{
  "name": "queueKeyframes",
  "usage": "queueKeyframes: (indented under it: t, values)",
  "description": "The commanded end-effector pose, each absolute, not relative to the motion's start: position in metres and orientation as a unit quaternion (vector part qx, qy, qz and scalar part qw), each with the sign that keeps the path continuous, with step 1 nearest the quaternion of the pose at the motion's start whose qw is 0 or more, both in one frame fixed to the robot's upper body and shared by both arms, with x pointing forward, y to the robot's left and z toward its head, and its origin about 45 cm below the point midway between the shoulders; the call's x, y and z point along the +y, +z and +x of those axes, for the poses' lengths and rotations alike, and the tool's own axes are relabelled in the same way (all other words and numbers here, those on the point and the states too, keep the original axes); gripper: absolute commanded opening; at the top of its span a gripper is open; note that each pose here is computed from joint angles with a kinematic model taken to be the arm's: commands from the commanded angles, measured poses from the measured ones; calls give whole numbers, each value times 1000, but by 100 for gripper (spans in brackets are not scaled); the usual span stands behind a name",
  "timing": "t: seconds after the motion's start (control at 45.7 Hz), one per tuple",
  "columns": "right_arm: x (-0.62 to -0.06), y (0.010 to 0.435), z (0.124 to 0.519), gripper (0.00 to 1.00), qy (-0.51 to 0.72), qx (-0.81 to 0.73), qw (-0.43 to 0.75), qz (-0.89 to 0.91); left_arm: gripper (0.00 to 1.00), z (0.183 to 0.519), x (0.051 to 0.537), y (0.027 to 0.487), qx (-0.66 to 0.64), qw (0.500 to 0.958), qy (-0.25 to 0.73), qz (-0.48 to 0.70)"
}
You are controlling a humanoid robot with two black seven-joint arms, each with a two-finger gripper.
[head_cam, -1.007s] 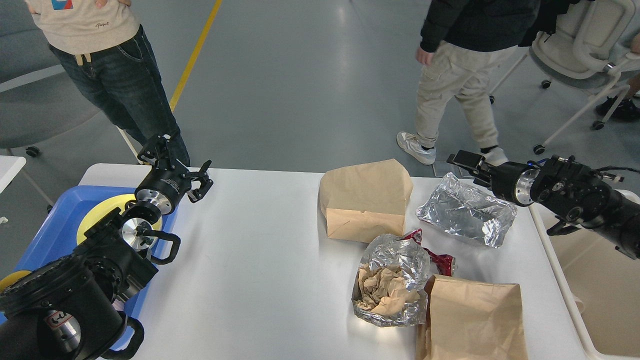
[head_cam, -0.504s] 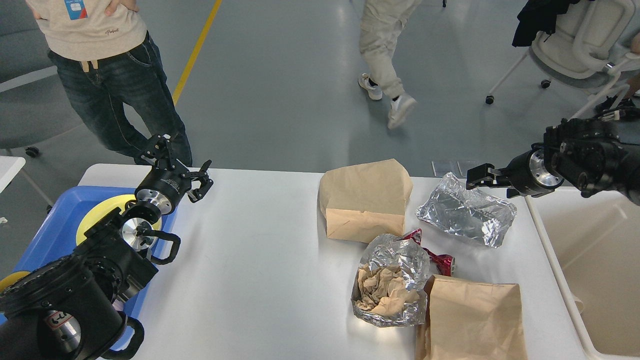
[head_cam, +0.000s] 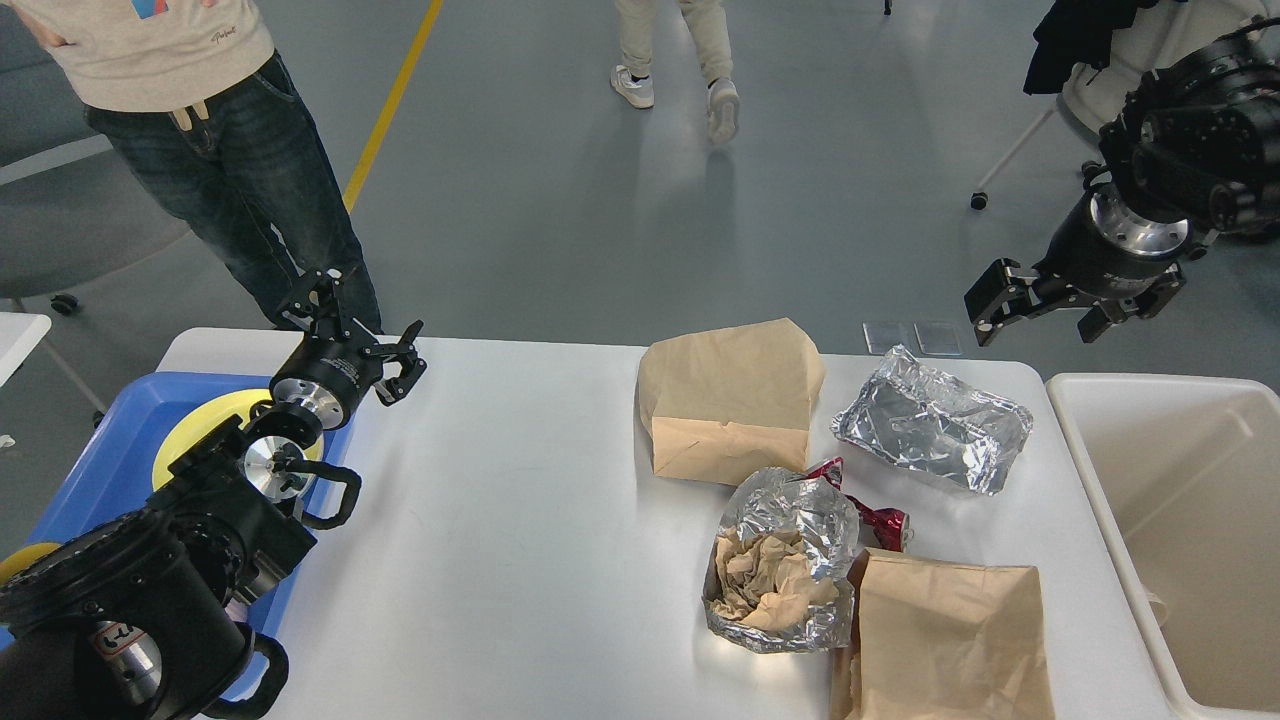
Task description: Tidy desktop
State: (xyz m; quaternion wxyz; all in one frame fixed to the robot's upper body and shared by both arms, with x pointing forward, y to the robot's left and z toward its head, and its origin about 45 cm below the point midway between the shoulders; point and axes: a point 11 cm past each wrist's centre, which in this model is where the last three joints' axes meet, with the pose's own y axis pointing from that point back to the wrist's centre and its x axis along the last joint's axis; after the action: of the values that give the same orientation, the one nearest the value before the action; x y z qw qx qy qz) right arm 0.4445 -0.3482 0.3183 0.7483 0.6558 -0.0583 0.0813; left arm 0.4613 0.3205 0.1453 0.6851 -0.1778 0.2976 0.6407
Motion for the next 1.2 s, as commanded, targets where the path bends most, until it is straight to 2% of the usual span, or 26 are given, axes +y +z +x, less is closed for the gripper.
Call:
queueKeyframes:
  t: [0.0,0.175,0.372,0.482,0.591,0.701,0.81,0.941,1.182]
  values:
    - [-367,284,443,100,88,-62,756,645,96,461,320,145,298,685,640,-178]
    - [-396,196,427,100,108,-91,743,655,96,461,320,145,298,685,640,-178]
    - [-424,98,388,100,106,-227,678,691,96,461,320,145,298,685,640,-178]
    - [-437,80,379,100,117,-279,668,680,96,461,320,145,298,685,640,-178]
    - [-427,64,374,99,112,-298,655,685,96,461,321,145,298,685,641,-178]
    - [-423,54,369,75,105,-303,657,682,96,461,320,145,298,685,640,-178]
    - [-425,51,367,37,97,-304,668,672,96,461,321,145,298,685,641,-178]
    - [-425,50,366,0,93,-304,677,664,96,461,320,145,298,685,640,-178]
    - [-424,52,370,0,84,-325,666,666,96,461,320,145,298,685,640,-178]
